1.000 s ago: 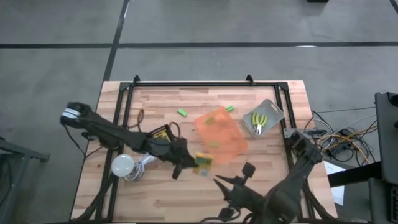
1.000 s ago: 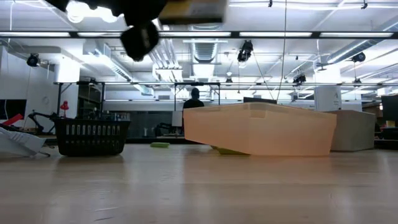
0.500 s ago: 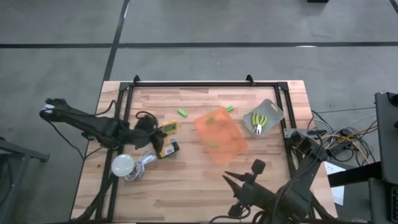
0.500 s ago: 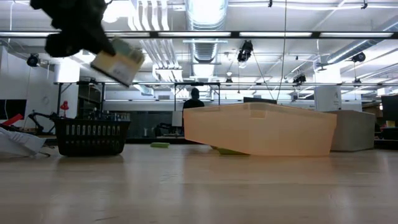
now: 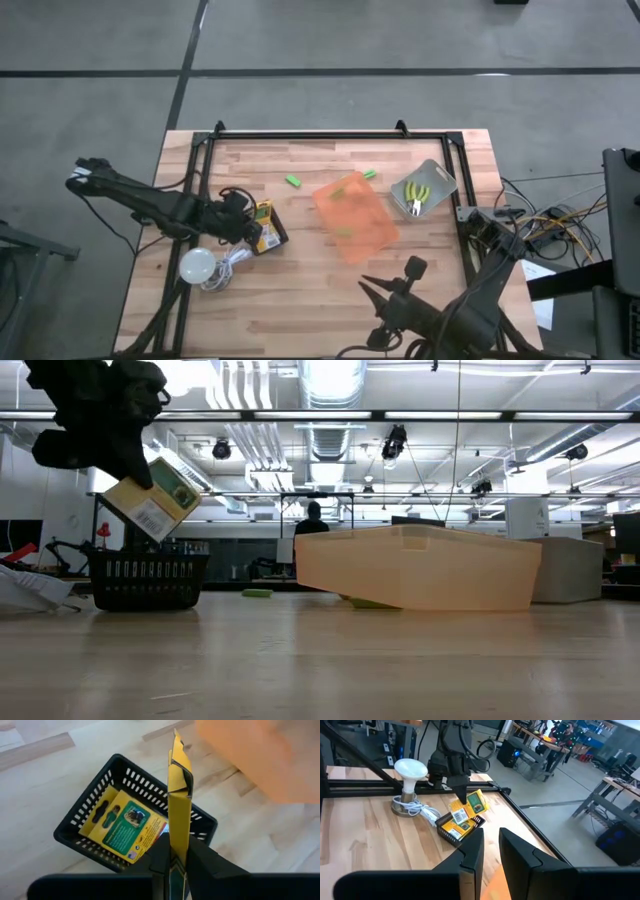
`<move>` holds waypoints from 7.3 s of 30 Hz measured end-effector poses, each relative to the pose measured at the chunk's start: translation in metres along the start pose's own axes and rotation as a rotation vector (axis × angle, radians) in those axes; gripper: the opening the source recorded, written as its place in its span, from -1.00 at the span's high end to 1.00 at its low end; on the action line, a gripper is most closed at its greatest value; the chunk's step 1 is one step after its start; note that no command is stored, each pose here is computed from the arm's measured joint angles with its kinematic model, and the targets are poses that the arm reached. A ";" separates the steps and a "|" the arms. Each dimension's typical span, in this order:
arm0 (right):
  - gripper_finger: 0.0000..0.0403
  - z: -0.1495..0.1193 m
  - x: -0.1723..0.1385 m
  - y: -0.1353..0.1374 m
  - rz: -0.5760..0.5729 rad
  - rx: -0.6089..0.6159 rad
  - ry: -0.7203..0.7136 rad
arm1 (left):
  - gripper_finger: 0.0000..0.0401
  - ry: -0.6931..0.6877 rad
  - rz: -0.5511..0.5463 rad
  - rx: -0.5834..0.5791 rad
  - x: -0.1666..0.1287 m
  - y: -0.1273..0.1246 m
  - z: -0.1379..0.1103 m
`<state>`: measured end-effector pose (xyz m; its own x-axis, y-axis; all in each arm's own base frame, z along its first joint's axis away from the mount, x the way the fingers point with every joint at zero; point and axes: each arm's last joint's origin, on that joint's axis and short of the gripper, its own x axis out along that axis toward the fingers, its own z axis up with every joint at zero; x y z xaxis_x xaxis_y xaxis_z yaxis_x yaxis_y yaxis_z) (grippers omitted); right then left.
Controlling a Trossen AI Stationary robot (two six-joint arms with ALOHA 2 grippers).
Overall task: Pick & Place School Supplies
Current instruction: Put the yellow crayon box into the black bin, then put the green eraser into the orange bin
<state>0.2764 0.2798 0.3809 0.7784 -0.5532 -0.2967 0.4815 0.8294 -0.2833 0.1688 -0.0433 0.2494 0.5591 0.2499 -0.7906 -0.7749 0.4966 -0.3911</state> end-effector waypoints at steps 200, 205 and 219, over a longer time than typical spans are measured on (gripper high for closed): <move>0.72 0.068 0.032 -0.227 -0.334 0.204 -0.008 | -0.03 -0.509 -0.025 1.074 -0.021 0.027 0.179; 0.72 0.068 0.033 -0.234 -0.346 0.169 0.005 | -0.03 -0.393 -0.004 1.164 0.010 0.026 0.183; 0.72 0.068 0.030 -0.238 -0.303 0.184 0.029 | -0.03 -0.068 0.010 1.428 0.090 0.035 0.182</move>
<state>0.2124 0.0707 0.5014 0.5787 -0.7759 -0.2513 0.7552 0.6261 -0.1939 0.2453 0.1479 0.2504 0.5996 0.2767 -0.7509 0.1540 0.8809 0.4476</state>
